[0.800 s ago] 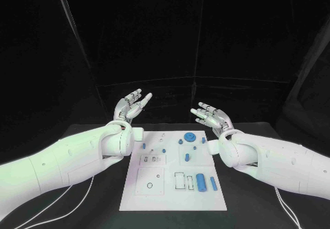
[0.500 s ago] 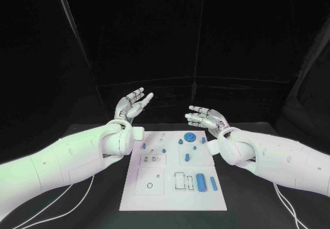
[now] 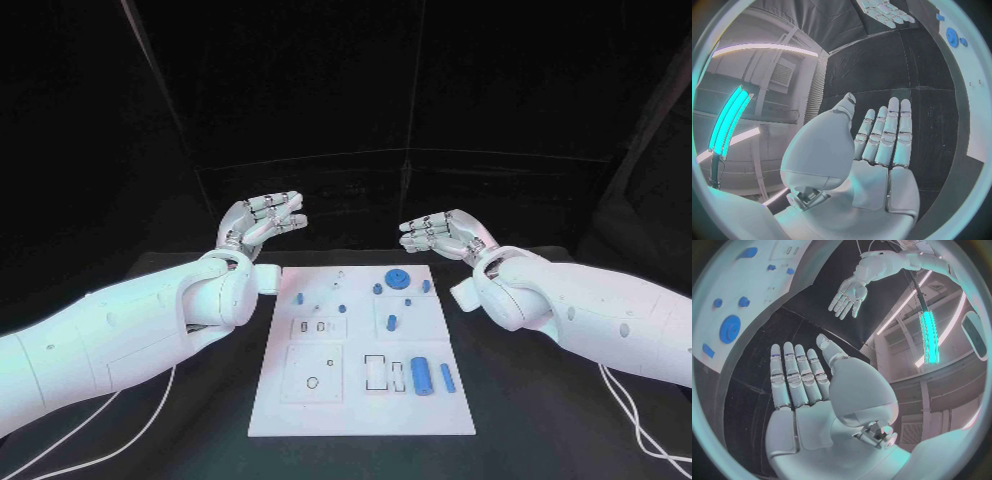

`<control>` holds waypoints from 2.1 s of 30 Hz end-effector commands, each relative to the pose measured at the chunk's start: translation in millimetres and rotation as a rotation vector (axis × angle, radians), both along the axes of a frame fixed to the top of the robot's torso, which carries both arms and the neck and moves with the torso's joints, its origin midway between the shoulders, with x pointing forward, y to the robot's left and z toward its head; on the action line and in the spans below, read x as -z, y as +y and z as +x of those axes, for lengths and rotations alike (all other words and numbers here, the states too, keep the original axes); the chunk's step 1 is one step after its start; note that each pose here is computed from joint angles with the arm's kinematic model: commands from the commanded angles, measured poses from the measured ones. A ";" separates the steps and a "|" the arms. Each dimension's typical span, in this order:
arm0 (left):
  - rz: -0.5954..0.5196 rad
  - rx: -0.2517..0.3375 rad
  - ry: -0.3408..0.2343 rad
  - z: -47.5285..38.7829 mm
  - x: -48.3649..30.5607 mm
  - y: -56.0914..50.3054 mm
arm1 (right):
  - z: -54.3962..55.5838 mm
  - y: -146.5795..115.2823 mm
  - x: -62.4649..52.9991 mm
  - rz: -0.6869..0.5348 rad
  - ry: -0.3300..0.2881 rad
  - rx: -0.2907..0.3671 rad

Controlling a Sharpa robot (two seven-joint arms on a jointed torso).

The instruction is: Assemble the parts on the task board

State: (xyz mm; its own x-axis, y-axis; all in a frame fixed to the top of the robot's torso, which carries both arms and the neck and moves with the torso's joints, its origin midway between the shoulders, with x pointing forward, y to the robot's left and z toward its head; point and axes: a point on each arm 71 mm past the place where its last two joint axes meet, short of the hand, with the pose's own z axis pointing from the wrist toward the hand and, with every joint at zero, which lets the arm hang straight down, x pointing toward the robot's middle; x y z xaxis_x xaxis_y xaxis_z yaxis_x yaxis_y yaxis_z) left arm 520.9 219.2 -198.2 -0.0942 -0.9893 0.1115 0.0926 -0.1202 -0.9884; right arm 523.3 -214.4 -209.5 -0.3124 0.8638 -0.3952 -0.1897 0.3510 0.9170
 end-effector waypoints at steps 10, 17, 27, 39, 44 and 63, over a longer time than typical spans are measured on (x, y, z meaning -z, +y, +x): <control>-0.038 0.130 -0.022 -27.2 -15.1 -4.7 | 11.9 10.1 -40.4 -0.429 -0.208 -0.132; -0.037 0.217 -0.014 -42.3 -20.1 -13.7 | 13.8 19.7 -49.5 -0.658 -0.239 -0.176; -0.055 0.285 -0.010 -59.6 -27.2 -24.8 | 15.2 36.8 -52.2 -0.922 -0.287 -0.198; -0.067 0.317 -0.007 -66.1 -30.1 -31.7 | 18.4 50.2 -50.3 -1.018 -0.299 -0.215; -0.068 0.322 -0.004 -66.8 -30.3 -32.6 | 18.9 56.1 -49.8 -1.026 -0.305 -0.226; -0.067 0.326 0.001 -67.0 -30.8 -31.3 | 21.3 64.5 -47.4 -1.039 -0.292 -0.246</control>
